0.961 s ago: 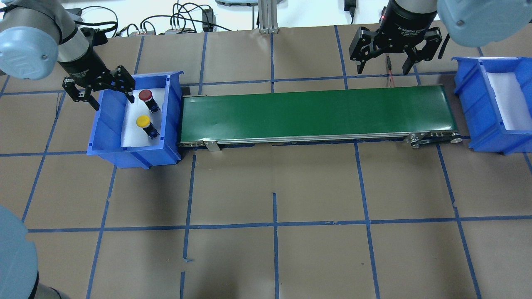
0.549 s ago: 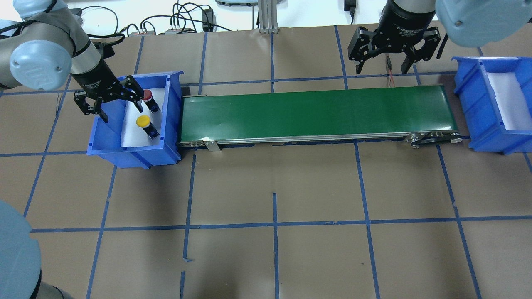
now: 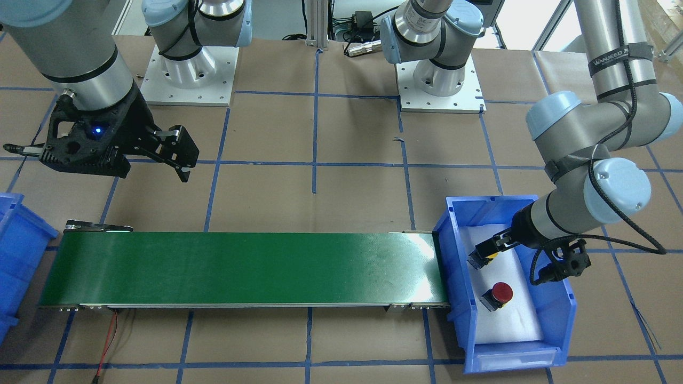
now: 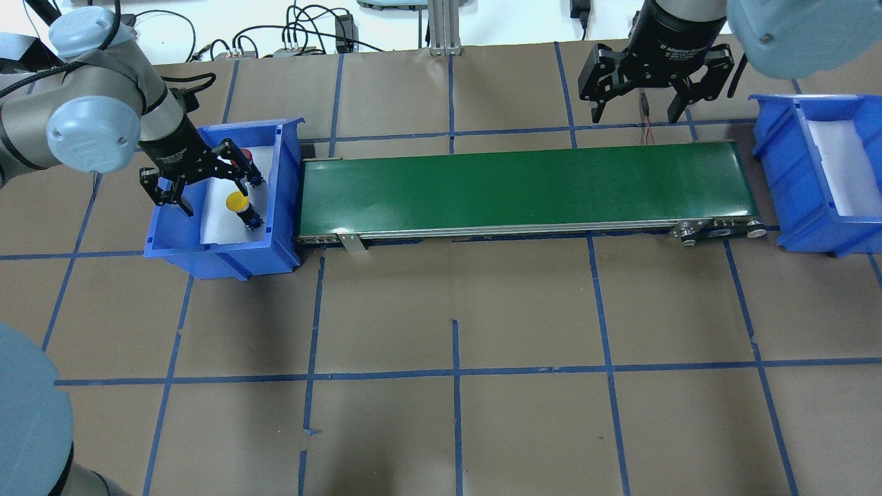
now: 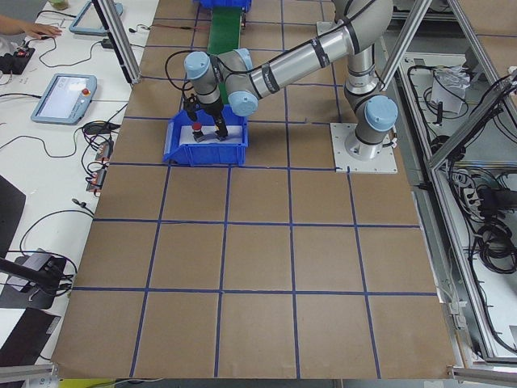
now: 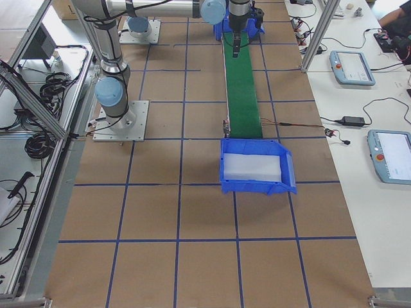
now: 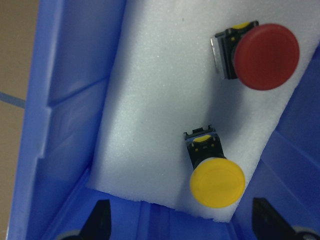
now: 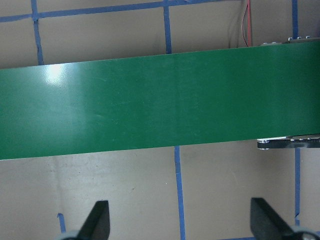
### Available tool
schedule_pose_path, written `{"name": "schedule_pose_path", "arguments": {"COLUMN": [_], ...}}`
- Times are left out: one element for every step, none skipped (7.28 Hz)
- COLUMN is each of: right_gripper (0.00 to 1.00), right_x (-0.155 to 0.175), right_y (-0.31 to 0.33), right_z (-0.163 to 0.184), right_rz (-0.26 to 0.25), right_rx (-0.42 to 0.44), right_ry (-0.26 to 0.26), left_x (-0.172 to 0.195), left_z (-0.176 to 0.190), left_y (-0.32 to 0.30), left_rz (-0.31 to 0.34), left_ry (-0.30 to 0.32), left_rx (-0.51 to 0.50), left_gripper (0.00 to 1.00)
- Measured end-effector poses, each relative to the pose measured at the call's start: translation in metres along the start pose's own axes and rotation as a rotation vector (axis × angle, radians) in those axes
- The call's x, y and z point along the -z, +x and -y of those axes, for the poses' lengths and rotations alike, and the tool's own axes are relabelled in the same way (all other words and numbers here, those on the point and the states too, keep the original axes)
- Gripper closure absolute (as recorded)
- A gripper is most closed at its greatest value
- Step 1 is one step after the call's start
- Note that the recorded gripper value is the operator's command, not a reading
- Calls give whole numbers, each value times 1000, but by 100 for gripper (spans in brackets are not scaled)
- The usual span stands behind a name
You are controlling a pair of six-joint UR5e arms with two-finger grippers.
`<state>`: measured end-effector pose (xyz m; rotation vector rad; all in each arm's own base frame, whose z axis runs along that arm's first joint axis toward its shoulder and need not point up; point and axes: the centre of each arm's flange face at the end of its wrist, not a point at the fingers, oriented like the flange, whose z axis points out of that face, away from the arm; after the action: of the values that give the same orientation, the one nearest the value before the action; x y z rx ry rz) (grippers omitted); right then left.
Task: Transport two buttons from left to right
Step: 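Lower the left gripper and grasp the yellow button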
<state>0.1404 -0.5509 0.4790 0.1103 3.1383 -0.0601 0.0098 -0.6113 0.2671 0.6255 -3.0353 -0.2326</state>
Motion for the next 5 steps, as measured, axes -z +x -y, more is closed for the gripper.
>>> {"name": "schedule_pose_path", "arguments": {"right_gripper": [0,0,0,0,0], "right_x": [0,0,0,0,-1], "right_y": [0,1,1,1,2], "right_z": [0,0,0,0,1], "right_rz": [0,1,1,1,2], "right_rx": [0,0,0,-2,-4], "right_ry": [0,0,0,-1,-2], "left_x": [-5,-8,-11,-14,-15], "left_z": [2,4,7,9,9], "left_y": [4,6,7,8,10], "left_rz": [-8,-12,-14,-16,-18], "left_ry": [3,9,19,26,28], "left_rx": [19,29,32,35,35], "left_gripper": [14,24,38,49,65]}}
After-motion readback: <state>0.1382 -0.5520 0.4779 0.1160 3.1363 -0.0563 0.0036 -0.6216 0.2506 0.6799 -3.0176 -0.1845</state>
